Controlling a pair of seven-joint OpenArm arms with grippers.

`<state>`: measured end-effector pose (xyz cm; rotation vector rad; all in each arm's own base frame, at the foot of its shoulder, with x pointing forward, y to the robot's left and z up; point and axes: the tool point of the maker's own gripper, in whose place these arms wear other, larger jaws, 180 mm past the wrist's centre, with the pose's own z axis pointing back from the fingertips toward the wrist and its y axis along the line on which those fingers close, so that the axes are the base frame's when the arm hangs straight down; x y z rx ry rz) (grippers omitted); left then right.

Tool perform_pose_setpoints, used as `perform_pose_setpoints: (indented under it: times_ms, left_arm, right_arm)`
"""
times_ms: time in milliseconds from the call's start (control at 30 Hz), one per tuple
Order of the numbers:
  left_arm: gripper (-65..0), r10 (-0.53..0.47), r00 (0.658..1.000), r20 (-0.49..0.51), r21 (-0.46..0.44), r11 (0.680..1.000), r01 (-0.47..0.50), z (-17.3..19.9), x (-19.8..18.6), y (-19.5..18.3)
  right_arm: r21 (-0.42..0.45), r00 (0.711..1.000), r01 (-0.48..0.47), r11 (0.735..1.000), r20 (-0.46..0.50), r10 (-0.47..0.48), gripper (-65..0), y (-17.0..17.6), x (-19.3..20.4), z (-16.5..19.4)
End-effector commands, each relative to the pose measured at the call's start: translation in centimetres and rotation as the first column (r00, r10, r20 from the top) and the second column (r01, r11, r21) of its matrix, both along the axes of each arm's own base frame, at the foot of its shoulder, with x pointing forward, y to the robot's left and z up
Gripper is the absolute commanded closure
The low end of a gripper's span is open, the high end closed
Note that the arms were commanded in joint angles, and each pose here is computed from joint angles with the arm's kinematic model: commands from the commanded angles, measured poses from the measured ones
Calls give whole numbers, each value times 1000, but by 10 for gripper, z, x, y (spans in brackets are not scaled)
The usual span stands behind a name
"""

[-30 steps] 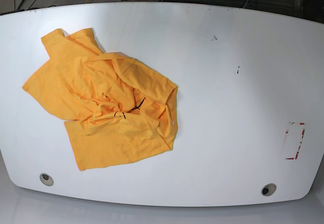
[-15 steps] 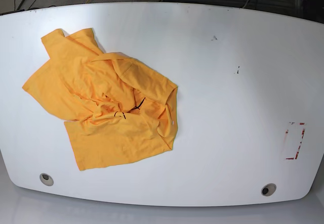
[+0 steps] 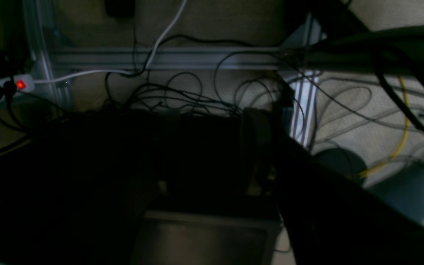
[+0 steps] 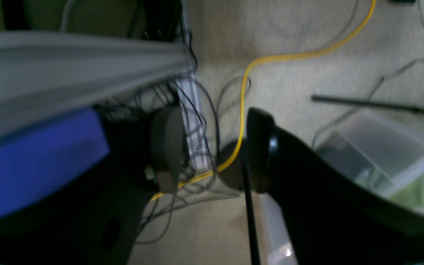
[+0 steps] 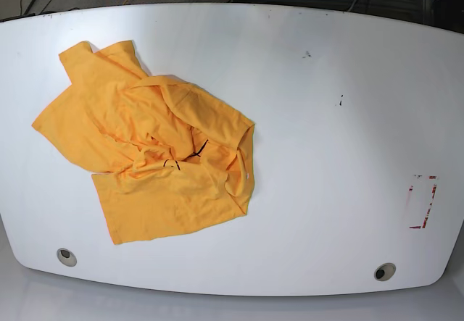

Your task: Layout the t-shirt on the table in an organized manner, then fold the t-shirt properly

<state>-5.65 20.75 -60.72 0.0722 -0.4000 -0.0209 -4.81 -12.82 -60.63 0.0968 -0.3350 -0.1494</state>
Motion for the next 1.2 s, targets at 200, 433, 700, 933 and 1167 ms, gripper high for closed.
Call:
perform_pose_setpoints:
  times_ms: [200,433,700,933,1167]
  left_arm:
    - [-253,-48,998,43,22,999,47,35,-24,5]
    - [-253,-80,993,91,27,997,78,62,-26,1]
    - [-253,-123,980,158,34,992,119,102,-23,-4]
    - [-253,-151,970,192,36,989,147,134,-25,-9]
    - [-253,-180,955,236,34,984,177,169,-21,-17]
  right_arm:
    - [-19,1000,1,1000,18,-1,-274,1,-24,25]
    - [5,998,-52,999,26,52,-273,19,-42,47]
    - [4,994,-99,995,50,98,-271,27,-54,76]
    - [1,994,-9,1000,105,9,-271,15,-48,101]
    - [-26,985,1,1000,170,3,-274,1,-38,138]
